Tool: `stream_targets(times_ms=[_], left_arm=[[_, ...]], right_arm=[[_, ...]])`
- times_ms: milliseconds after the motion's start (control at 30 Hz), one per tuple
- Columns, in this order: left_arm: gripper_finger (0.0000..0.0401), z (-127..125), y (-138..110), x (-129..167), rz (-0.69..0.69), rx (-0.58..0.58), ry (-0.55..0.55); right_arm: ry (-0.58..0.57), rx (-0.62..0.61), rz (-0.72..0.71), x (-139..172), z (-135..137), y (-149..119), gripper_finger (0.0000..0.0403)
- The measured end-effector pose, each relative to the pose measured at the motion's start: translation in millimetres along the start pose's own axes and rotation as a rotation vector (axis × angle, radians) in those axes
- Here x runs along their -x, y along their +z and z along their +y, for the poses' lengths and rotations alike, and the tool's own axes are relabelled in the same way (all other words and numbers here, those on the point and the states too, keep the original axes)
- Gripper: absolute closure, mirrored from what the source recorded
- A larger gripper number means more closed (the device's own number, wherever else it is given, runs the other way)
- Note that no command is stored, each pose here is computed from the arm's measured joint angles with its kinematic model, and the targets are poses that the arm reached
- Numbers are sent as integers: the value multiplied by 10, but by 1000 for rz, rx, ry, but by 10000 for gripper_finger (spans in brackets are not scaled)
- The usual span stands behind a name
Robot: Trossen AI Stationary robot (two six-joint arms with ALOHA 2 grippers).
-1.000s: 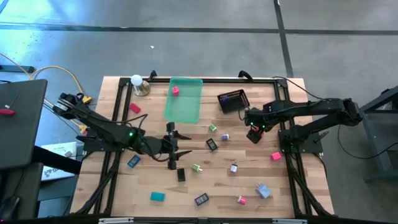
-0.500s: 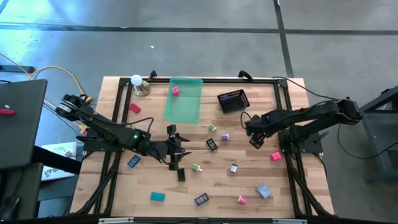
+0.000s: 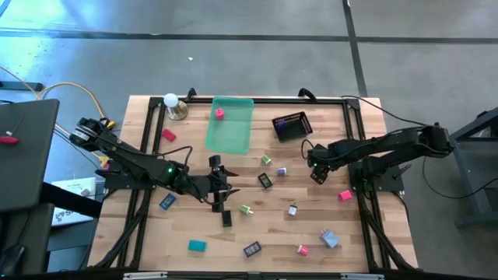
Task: Pick & Place Office items
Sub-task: Put the red charger adapter into the green bin
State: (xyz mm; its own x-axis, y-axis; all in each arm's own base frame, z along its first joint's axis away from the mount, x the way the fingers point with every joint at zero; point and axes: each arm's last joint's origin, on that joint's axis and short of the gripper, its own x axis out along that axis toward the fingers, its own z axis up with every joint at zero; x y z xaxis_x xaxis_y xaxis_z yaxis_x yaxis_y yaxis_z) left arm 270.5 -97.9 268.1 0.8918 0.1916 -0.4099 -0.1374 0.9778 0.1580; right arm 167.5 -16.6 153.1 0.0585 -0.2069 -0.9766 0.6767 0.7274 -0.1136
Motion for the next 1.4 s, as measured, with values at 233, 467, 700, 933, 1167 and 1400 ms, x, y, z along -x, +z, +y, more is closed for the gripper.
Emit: stream_targets(times_ms=[233, 467, 700, 933, 1167, 1400], left_arm=[[181, 1, -4, 0, 4, 2, 1], [181, 0, -7, 0, 6, 3, 0], [181, 0, -12, 0, 11, 0, 1], [181, 1, -10, 1, 10, 1, 1], [181, 1, -11, 1, 10, 1, 0], [181, 1, -11, 1, 10, 1, 0]], right_arm=[[24, -42, -26, -30, -45, 76, 105], [45, -48, 9, -74, -74, 115, 113], [17, -5, -14, -160, -50, 181, 114], [4, 18, 19, -244, -14, 205, 124], [25, 41, 25, -277, 11, 219, 184], [40, 39, 7, -249, 6, 218, 204]])
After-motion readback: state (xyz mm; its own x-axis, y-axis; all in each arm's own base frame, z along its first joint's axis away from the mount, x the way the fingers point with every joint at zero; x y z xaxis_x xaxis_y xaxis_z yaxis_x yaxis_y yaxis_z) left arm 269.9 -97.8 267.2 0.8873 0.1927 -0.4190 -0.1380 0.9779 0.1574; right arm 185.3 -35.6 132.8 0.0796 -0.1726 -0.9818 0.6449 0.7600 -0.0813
